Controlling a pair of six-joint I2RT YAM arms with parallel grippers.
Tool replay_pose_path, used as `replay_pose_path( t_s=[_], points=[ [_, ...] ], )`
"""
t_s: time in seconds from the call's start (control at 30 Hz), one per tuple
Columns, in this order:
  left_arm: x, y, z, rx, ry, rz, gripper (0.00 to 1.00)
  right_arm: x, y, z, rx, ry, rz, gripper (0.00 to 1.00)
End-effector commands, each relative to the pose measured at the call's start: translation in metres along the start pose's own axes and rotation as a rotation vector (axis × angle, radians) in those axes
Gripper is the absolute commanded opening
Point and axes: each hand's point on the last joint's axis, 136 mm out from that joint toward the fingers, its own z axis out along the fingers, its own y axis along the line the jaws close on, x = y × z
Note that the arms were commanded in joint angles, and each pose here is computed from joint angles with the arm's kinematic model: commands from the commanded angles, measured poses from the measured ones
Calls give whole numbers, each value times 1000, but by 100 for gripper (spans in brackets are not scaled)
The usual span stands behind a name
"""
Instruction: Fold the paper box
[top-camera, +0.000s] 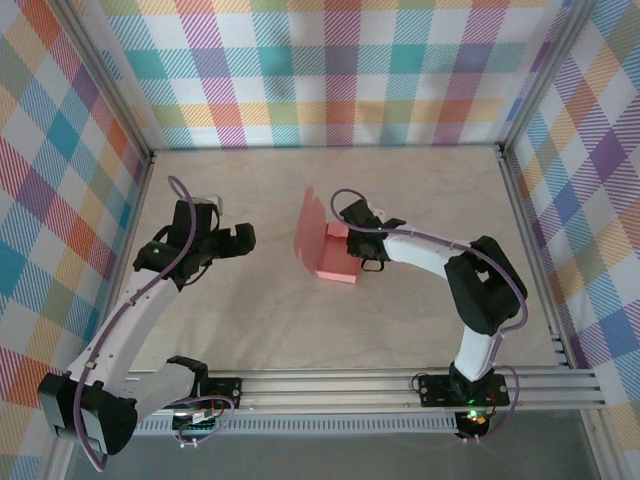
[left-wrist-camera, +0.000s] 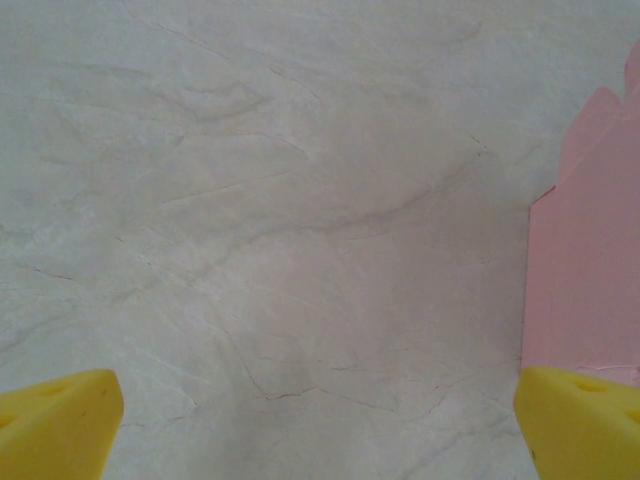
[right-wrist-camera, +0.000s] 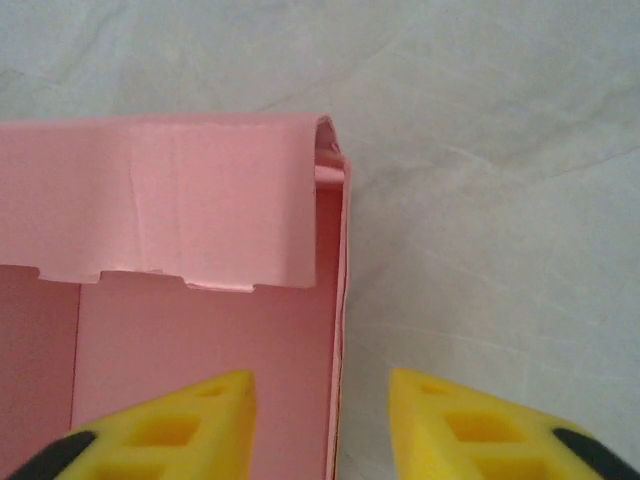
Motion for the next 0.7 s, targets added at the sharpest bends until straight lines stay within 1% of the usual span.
replay_pose_path(
  t_s=[0.0,0.1,0.2,0.3,0.37,0.4,0.47,0.53,0.6,0.67],
  points=[
    [-1,-1,0,15,-15,-14,100,-19,15,-17,-127,-72,-2,58],
    [2,-4,1,34,-8,-10,100,-28,12,-34,-174,-121,-115,69],
    [7,-14,5,97,-4,-30,100,-39,13,-47,-283,-139,-224,72],
    [22,-28,14,177,15,-71,100,-44,29,-61,-534,-75,-406,72],
    [34,-35,20,205,39,-91,100,-46,33,-63,-620,-47,-535,72],
    [41,-37,24,209,55,-92,100,-50,32,-60,-634,-39,-571,71],
    [52,-41,27,211,82,-91,100,-58,32,-57,-693,-4,-647,67],
    [59,-44,29,214,97,-82,100,-69,30,-49,-721,34,-650,63],
    [65,-47,31,216,111,-77,100,-83,26,-33,-713,88,-637,49],
    [69,-46,33,209,122,-70,100,-92,28,-18,-695,114,-648,42]
  ],
)
